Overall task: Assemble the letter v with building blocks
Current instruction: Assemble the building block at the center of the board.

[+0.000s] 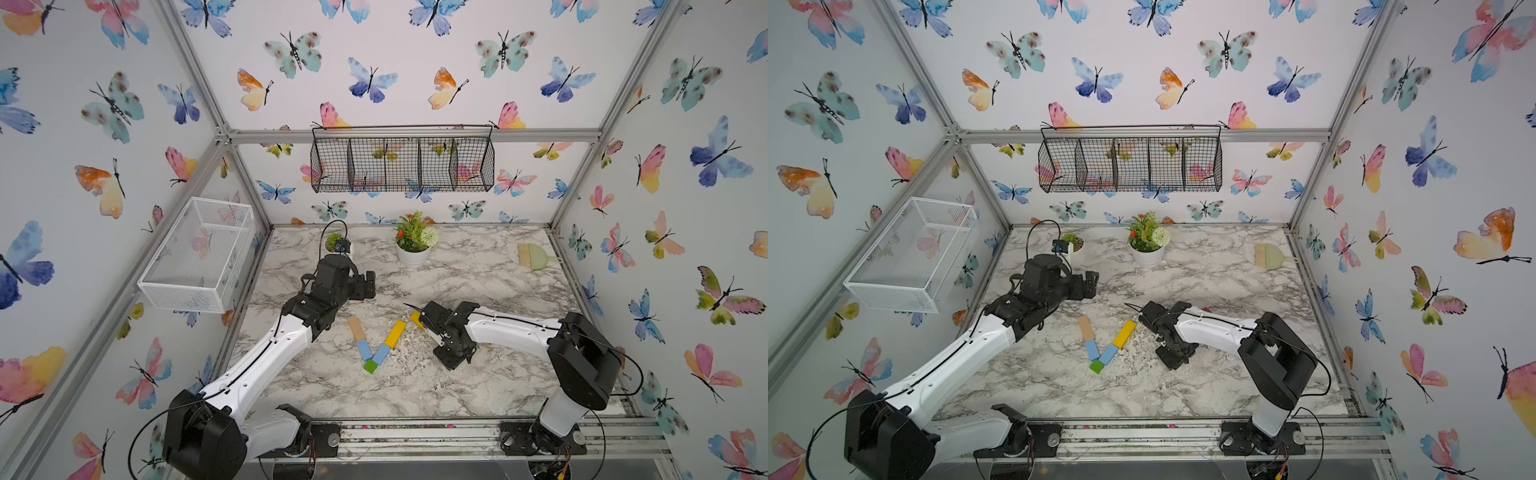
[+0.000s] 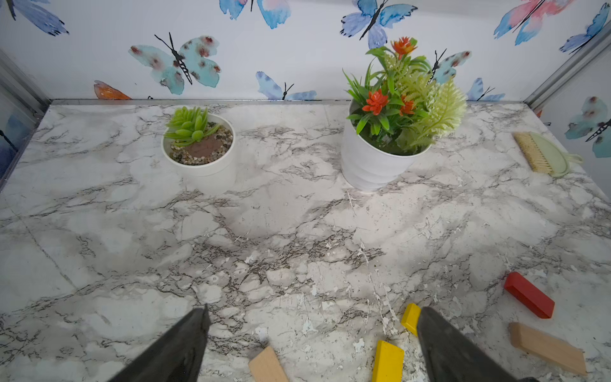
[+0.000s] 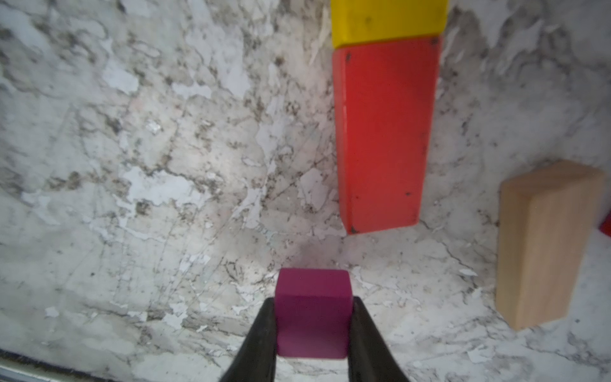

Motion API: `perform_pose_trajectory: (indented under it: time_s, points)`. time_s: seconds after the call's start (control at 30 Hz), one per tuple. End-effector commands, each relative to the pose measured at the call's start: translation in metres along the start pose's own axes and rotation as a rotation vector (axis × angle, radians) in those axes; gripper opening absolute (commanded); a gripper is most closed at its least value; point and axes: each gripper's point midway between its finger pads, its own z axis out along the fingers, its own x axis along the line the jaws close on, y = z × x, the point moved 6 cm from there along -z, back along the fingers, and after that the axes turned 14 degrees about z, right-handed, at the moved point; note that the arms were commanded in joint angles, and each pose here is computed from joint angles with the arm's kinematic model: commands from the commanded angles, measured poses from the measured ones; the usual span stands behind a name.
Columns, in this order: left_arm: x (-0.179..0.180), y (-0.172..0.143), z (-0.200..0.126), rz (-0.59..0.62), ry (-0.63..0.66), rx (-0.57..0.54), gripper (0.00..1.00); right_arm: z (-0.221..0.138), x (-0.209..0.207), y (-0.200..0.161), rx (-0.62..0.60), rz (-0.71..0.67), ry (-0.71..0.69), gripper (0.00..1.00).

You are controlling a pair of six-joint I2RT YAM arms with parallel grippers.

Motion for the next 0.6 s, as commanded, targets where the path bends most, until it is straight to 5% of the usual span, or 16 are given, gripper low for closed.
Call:
perform_pose_trajectory:
  time_s: [0.0,0.57]
  points:
    - [0.002,0.003,-0.007,-0.007,-0.004,-0.027,0.98,0.000,-0.005,0.000,0.031,0.024,-0.008,0.29]
    - [0.003,0.004,-0.008,-0.009,-0.001,-0.033,0.98,0.019,-0.017,0.008,0.069,0.039,0.020,0.29]
